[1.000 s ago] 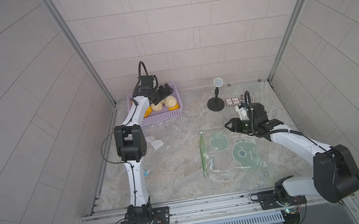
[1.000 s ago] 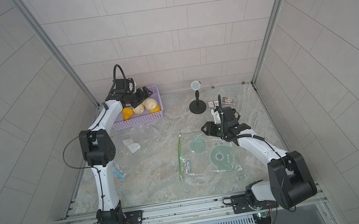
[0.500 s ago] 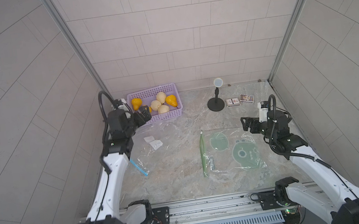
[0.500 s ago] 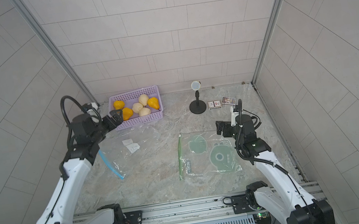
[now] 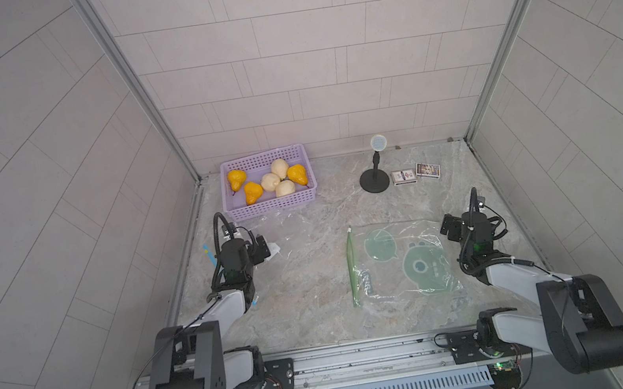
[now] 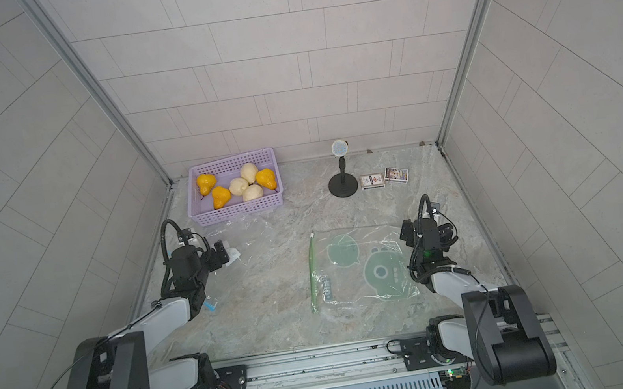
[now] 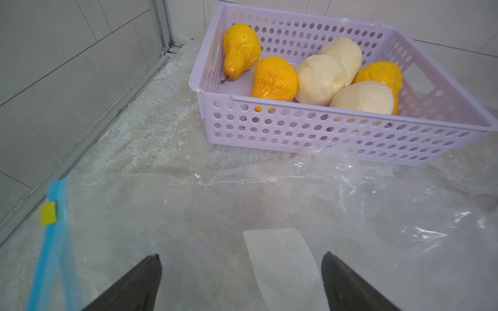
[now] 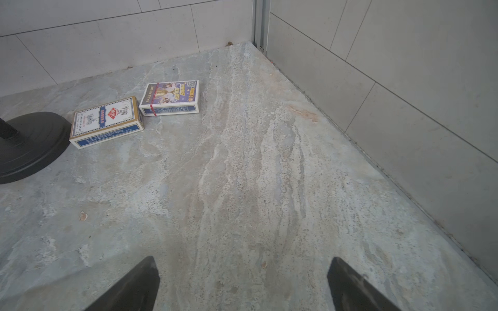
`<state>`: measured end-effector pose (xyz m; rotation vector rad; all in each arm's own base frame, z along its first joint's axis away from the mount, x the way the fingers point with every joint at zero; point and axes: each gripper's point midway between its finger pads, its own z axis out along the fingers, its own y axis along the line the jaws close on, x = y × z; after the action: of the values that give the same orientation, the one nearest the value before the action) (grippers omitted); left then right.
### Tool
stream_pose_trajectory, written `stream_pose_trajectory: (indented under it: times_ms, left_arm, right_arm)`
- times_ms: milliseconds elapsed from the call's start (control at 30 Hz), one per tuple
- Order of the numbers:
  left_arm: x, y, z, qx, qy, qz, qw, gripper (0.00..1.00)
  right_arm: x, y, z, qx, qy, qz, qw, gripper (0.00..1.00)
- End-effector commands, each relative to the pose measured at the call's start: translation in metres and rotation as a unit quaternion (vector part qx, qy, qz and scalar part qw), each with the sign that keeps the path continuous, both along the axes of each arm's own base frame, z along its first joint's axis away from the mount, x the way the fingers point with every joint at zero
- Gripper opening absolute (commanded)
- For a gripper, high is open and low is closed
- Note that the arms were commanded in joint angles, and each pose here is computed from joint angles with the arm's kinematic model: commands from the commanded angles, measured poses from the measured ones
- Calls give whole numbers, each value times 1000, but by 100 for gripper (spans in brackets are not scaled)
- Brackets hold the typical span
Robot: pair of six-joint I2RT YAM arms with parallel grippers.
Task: Open the zip-top bag and take out the pear
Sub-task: Reset both arms
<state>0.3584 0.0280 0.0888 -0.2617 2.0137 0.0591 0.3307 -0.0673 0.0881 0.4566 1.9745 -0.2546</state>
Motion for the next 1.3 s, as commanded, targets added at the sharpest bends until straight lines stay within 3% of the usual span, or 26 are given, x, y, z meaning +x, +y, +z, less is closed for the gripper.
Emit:
stream_pose_trajectory:
  times_ms: [0,33,100,167,233,300,400,467,567,633,767,1133,1200,1233,1267]
  left_arm:
    - [16,1,19,46,-91,-25,994,100]
    - [18,4,-2,43,-62,-17,997,100]
    - [38,1,4,37,-77,-37,996,100]
    - [35,-2,-6,40,-8,-49,998,100]
    - [39,-1,-5,39,-48,-46,997,100]
    - [38,0,-3,38,-41,-45,997,100]
    - [39,-1,-6,39,-26,-46,998,100]
    - [39,-1,-3,40,-50,-46,997,100]
    - [38,-1,-3,39,-43,-46,997,100]
    - [39,-1,-2,39,-53,-45,997,100]
    - [38,-1,-2,39,-52,-46,997,100]
    - [38,-2,-1,39,-54,-48,997,100]
    - [37,-11,-1,33,-58,-76,995,100]
    - [36,-23,0,33,-64,-114,991,100]
    - [36,-34,1,36,-69,-148,986,100]
  right_arm:
    - [26,15,36,-67,-65,48,995,100]
    - [30,24,35,-82,-50,69,993,100]
    - [36,30,24,-103,-58,82,990,99]
    - [47,25,15,-118,-87,60,987,99]
    - [52,24,8,-104,-11,57,993,99]
    - [53,11,5,-68,-53,54,995,100]
    - [51,11,2,-64,-17,55,996,100]
    - [53,12,6,-72,-52,54,995,100]
    - [51,12,1,-70,-13,54,996,100]
    - [53,13,4,-76,-36,54,995,100]
    - [53,12,2,-72,-13,51,996,100]
    - [52,13,4,-75,-23,55,995,100]
    - [55,31,3,-71,-27,111,991,100]
    - [56,62,3,-77,-35,208,975,100]
    - [51,64,4,-76,-47,213,973,100]
